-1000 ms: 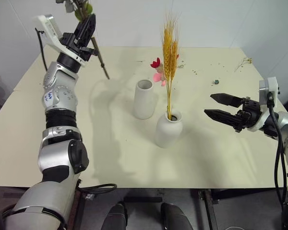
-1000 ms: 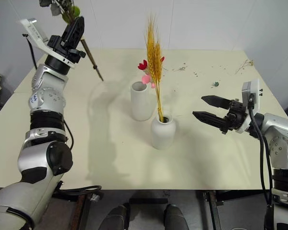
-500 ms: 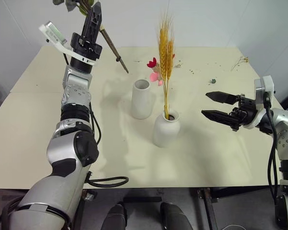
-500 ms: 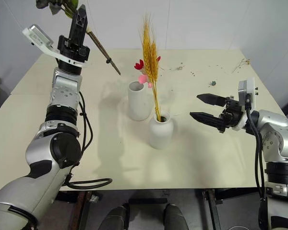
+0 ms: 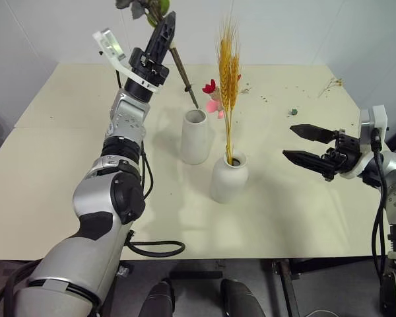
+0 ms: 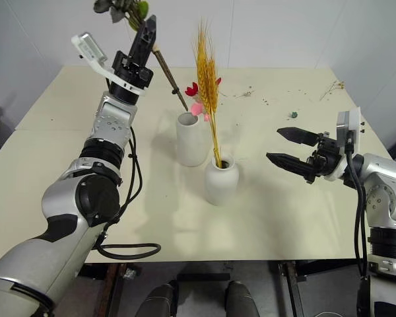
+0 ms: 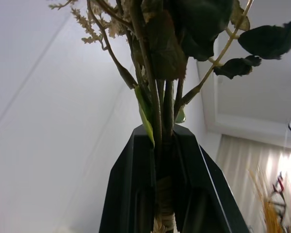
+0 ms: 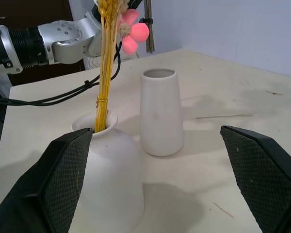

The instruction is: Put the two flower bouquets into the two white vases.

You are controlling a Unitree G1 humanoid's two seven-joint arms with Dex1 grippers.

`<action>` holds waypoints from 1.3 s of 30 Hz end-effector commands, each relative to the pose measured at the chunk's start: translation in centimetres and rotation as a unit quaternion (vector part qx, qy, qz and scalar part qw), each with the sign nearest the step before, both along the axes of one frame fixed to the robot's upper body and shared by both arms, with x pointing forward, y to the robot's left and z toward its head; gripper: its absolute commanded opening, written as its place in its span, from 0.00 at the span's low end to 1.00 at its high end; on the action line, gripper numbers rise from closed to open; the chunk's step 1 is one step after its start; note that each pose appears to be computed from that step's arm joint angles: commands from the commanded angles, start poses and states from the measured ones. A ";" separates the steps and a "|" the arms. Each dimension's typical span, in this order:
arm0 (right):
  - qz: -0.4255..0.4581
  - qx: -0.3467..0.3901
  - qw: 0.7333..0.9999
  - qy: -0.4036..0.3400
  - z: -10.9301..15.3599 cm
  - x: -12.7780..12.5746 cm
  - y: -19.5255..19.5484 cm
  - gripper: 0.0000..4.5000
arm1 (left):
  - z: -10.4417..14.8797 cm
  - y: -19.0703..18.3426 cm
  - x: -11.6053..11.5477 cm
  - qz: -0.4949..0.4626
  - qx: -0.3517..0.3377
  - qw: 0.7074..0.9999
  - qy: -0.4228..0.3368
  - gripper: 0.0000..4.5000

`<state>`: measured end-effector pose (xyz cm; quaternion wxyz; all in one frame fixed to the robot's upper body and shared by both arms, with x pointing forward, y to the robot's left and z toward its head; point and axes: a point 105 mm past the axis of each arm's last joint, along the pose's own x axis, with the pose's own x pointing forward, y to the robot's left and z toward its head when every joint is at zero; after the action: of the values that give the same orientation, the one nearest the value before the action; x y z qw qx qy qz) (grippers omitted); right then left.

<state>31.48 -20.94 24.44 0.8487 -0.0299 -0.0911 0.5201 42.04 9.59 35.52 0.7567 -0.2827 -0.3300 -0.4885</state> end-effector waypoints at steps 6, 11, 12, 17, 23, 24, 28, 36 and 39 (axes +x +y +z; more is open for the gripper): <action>-0.012 0.011 0.999 -0.031 1.3 -1.2 -0.2 1.00 | -0.2 -1.4 0.9 0.064 0.071 0.995 0.011 0.03; -0.020 0.013 0.999 -0.029 1.2 -1.6 -0.3 1.00 | -0.7 -1.2 1.5 0.096 0.081 0.992 0.023 0.03; -0.021 0.013 0.999 -0.029 1.1 -1.6 -0.3 1.00 | -0.8 -1.2 1.5 0.098 0.084 0.991 0.025 0.03; -0.027 0.014 0.999 -0.028 1.2 -1.8 -0.4 1.00 | -2.5 -2.3 1.6 0.094 0.123 0.988 0.030 0.03; -0.031 0.014 0.999 -0.026 1.2 -1.8 -0.4 1.00 | -4.0 -2.8 2.0 0.115 0.165 0.979 0.037 0.03; -0.031 0.015 0.999 -0.026 1.2 -1.8 -0.4 1.00 | -4.2 -2.8 2.1 0.118 0.171 0.977 0.038 0.03; -0.033 0.014 0.999 -0.025 1.2 -1.7 -0.5 1.00 | -4.5 -3.1 1.9 0.112 0.190 0.975 0.028 0.30; -0.034 0.010 0.999 -0.026 1.4 -1.5 -0.5 1.00 | -3.9 -2.8 1.4 0.120 0.219 0.968 -0.006 0.86; -0.035 0.008 0.999 -0.026 1.5 -1.5 -0.6 1.00 | -4.6 -2.5 1.1 0.114 0.271 0.955 -0.029 1.00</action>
<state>30.39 -21.09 24.39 0.8646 -0.0222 -0.0943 0.4930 43.66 6.70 30.13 0.8546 -0.0553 -0.2189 -0.4677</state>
